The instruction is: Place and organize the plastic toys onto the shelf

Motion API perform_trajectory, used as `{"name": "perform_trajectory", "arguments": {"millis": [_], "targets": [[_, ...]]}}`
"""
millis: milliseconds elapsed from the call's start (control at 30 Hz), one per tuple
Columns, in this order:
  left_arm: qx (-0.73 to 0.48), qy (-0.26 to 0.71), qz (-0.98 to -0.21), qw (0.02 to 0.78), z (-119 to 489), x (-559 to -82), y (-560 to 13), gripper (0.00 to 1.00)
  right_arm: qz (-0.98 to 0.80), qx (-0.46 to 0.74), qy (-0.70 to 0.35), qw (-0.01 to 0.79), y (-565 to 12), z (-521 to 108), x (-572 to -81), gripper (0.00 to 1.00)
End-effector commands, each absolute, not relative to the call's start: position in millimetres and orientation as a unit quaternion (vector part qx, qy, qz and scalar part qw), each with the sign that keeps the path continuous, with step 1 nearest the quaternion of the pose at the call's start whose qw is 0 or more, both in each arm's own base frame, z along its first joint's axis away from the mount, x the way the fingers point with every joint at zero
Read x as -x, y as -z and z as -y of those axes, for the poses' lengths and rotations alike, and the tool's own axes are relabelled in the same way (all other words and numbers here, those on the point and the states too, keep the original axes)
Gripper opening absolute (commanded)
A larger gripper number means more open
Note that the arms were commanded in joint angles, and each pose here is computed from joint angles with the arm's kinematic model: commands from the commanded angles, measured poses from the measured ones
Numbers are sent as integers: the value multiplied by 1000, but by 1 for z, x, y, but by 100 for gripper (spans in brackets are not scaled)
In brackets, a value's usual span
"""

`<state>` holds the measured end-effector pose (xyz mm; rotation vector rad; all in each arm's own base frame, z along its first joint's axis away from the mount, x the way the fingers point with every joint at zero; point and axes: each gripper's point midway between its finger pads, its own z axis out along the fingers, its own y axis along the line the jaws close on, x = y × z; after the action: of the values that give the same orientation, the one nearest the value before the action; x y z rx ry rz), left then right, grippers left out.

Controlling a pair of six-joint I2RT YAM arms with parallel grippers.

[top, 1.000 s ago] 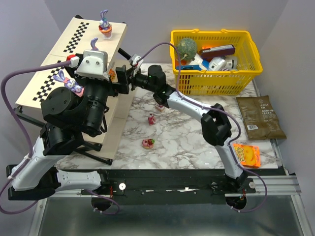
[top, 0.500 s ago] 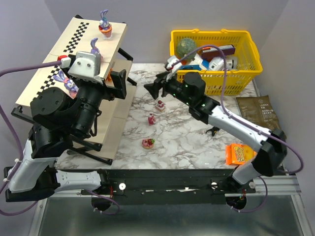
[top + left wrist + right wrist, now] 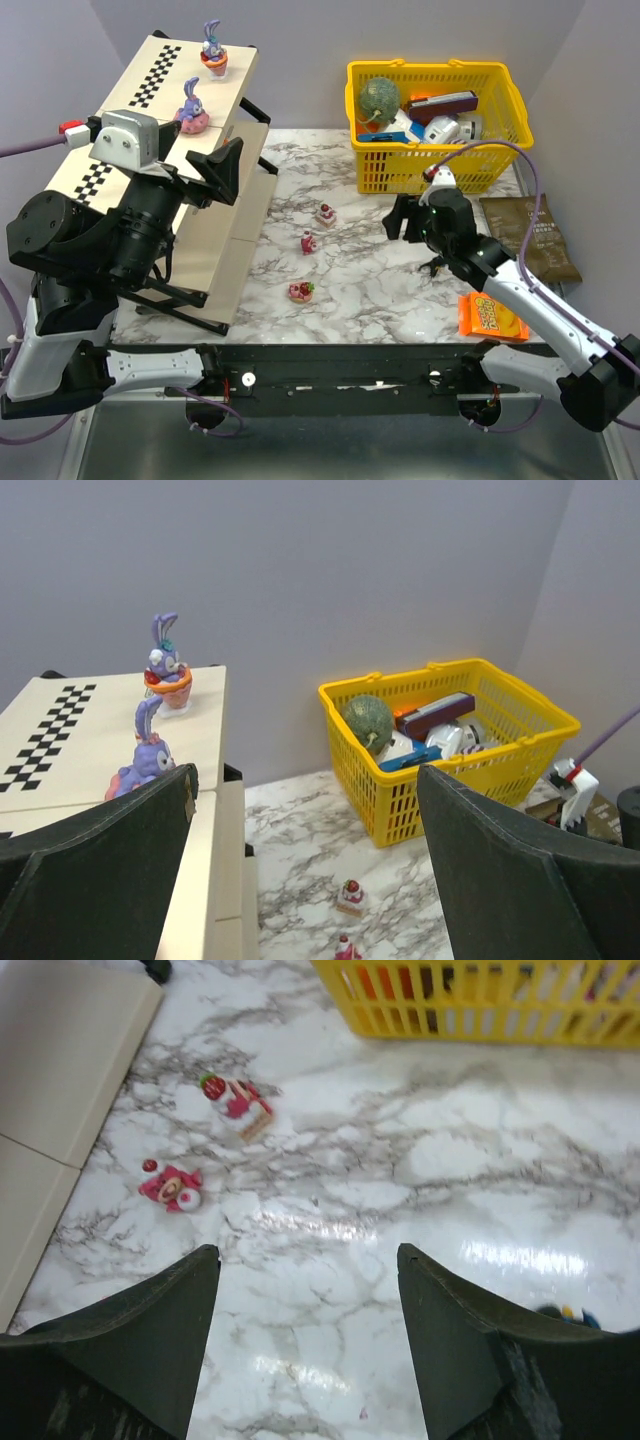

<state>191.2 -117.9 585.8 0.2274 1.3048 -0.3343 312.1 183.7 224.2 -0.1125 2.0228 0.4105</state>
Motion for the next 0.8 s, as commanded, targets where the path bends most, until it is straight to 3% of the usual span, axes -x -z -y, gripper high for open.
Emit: {"name": "perform_trajectory", "arguments": {"millis": [0, 167, 467, 767], "targets": [[-107, 171, -583, 787, 127, -191, -602, 99, -879, -26, -145, 453, -184, -154, -282, 79], [-122, 188, -585, 779, 143, -191, -598, 99, -898, -92, -104, 418, -137, -125, -265, 79], [-141, 191, -598, 765, 159, -194, -588, 99, -902, -158, -39, 400, -113, -76, -265, 77], [-145, 182, -603, 763, 161, -197, -583, 99, -905, -219, -49, 360, -97, -69, -250, 73]]}}
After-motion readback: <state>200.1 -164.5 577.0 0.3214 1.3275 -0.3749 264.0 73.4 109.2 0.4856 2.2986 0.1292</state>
